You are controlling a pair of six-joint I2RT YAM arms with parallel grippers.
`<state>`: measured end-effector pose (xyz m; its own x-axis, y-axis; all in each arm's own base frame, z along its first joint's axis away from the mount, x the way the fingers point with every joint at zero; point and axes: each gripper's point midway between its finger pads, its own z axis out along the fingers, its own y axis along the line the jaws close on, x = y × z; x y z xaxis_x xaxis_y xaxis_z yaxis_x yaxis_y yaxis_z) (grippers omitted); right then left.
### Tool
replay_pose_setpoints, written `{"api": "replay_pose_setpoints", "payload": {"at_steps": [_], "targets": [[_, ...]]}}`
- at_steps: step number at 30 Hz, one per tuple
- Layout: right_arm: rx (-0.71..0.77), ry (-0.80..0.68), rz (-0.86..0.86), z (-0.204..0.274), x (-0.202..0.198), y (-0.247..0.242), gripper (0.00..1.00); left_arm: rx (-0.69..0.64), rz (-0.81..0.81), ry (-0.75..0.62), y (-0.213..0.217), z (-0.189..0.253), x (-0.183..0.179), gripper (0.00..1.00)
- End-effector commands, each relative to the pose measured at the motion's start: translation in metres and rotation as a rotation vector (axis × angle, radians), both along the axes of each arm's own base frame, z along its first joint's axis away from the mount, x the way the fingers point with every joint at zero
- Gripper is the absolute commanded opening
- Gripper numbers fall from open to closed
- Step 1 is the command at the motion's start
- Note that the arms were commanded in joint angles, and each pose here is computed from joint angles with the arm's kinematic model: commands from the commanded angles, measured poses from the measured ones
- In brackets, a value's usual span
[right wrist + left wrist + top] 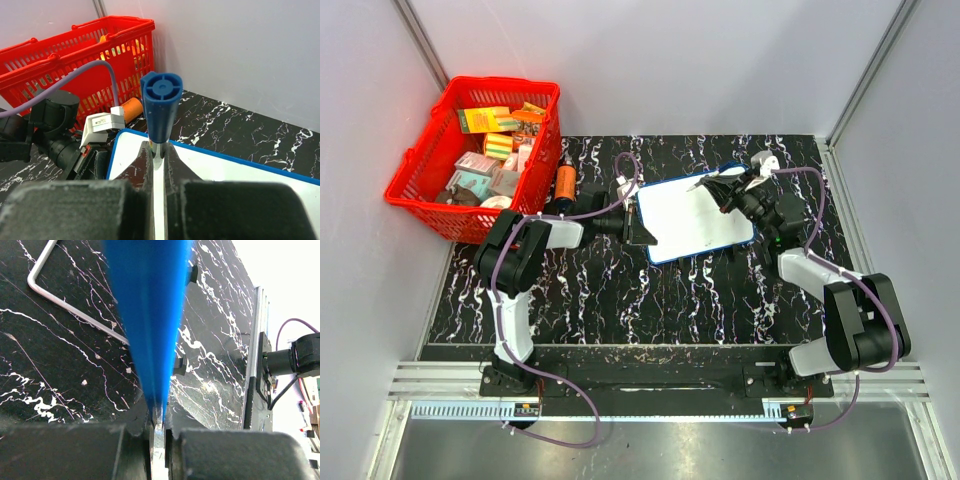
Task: Write a sentence on the whiteboard
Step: Pick up the whiteboard from the center of the board.
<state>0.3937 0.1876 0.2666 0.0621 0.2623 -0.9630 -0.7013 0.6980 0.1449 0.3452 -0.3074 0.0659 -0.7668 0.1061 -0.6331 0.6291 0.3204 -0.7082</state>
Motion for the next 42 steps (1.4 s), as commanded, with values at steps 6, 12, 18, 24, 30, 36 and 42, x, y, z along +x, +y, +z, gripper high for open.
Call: {"api": "replay_pose_setpoints", "payload": {"at_steps": [6, 12, 18, 24, 30, 36, 42], "targets": [[0.034, -0.058, 0.011, 0.021, -0.002, 0.0, 0.0, 0.176, 0.112, 0.06, 0.018, -0.049, 0.0, 0.0], [0.034, -0.078, -0.003, 0.023, -0.004, -0.002, 0.0, 0.184, 0.13, 0.077, 0.018, -0.051, 0.0, 0.0], [0.048, -0.084, 0.021, 0.032, -0.002, 0.001, 0.0, 0.195, 0.16, 0.098, 0.017, -0.047, -0.002, 0.0], [0.045, -0.094, 0.051, 0.038, -0.006, 0.005, 0.0, 0.21, 0.167, 0.097, 0.012, -0.043, -0.008, 0.0], [0.03, -0.086, 0.057, 0.038, -0.01, 0.006, 0.0, 0.223, 0.175, 0.096, 0.01, -0.038, -0.014, 0.0], [0.036, -0.069, 0.053, 0.041, -0.006, 0.006, 0.0, 0.233, 0.179, 0.088, 0.012, -0.034, -0.018, 0.0], [0.028, -0.138, 0.022, 0.044, -0.012, -0.001, 0.0, 0.22, 0.168, 0.095, 0.009, -0.037, -0.021, 0.0]]}}
